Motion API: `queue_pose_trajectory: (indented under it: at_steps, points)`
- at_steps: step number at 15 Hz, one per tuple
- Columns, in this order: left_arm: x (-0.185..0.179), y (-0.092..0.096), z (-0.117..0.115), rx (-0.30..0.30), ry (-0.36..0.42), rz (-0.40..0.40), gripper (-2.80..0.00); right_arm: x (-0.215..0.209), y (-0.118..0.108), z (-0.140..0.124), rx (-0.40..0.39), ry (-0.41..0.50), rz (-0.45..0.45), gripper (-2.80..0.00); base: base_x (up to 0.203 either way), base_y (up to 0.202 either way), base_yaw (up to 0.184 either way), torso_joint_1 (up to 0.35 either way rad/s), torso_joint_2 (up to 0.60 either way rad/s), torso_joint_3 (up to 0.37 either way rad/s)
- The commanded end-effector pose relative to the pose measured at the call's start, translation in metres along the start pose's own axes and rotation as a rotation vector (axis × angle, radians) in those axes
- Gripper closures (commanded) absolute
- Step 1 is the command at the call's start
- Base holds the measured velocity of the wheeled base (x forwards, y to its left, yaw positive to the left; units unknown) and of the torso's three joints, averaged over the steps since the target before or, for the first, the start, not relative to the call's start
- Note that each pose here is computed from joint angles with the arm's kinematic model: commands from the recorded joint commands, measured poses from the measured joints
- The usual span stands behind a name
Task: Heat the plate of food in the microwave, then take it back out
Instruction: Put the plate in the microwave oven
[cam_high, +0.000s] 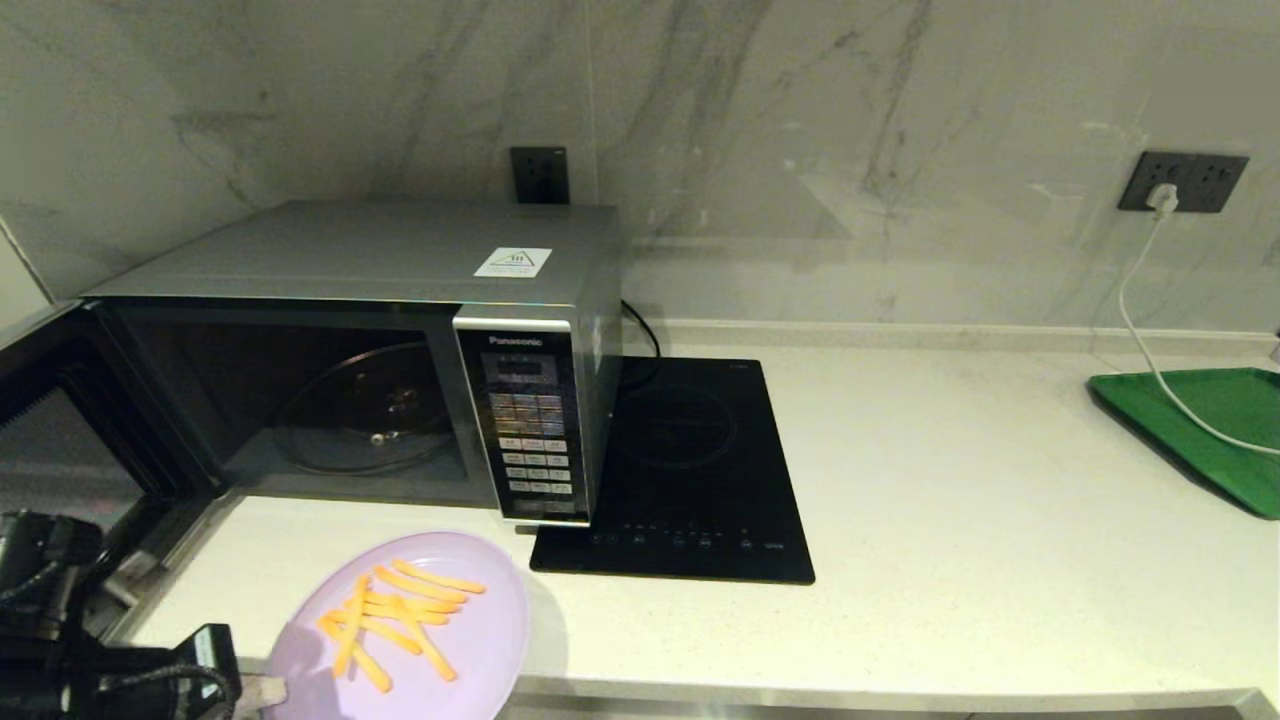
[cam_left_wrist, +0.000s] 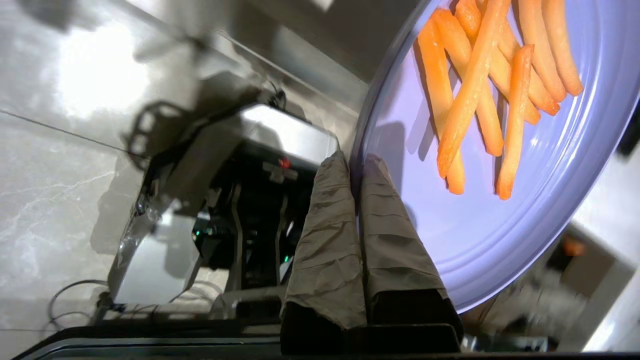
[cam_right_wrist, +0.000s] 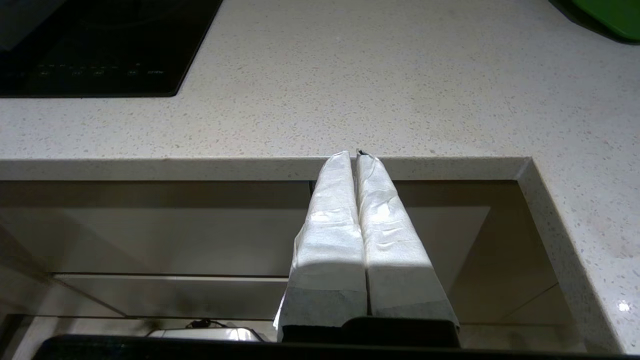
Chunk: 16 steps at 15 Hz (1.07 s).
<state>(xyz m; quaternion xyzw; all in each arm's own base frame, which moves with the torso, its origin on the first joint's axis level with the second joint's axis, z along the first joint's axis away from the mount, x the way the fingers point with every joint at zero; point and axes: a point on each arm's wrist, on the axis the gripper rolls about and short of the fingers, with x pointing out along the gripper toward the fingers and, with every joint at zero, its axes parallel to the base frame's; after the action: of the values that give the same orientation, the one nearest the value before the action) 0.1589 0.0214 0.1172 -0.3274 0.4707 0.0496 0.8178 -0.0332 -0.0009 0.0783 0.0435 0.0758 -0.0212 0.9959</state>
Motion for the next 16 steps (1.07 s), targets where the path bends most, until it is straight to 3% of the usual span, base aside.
queue_pose_trajectory:
  at_steps: [1, 2, 5, 8, 12, 14, 16]
  points:
    - [-0.010, 0.017, 0.011, -0.087, -0.078, 0.022, 0.00, 0.000, 0.000, 0.000, 0.000, 0.001, 0.000, 0.00, 0.000, 0.000, 0.000, 0.000, 0.00, 0.000]
    - [-0.012, 0.015, 0.020, -0.092, -0.097, 0.011, 0.00, 0.000, 0.000, 0.000, 0.000, 0.001, 0.000, 0.00, 0.000, 0.000, 0.000, 0.000, 0.00, 0.000]
    - [-0.005, 0.009, 0.046, -0.226, -0.110, -0.001, 0.00, 0.000, 0.000, 0.000, 0.000, 0.001, 0.000, 0.00, 0.000, 0.000, 0.000, 0.000, 0.00, 0.000]
    - [-0.002, 0.000, 0.077, -0.302, -0.144, -0.023, 0.00, 0.000, 0.000, 0.000, 0.000, 0.001, 0.000, 0.00, 0.000, 0.000, 0.000, 0.000, 0.00, 0.000]
    - [0.014, -0.003, 0.113, -0.413, -0.210, 0.055, 0.00, 0.000, 0.000, 0.000, 0.000, 0.001, 0.000, 0.00, 0.000, 0.000, 0.000, 0.000, 0.00, 0.000]
    - [0.012, -0.009, 0.129, -0.480, -0.261, 0.045, 0.00, 0.000, 0.000, 0.000, 0.000, 0.002, 0.000, 0.00, 0.000, 0.000, 0.000, 0.000, 0.00, 0.000]
    - [0.015, -0.014, 0.138, -0.540, -0.261, 0.058, 0.00, 0.000, 0.000, 0.000, 0.000, 0.001, 0.000, 0.00, 0.000, 0.000, 0.000, 0.000, 0.00, 0.000]
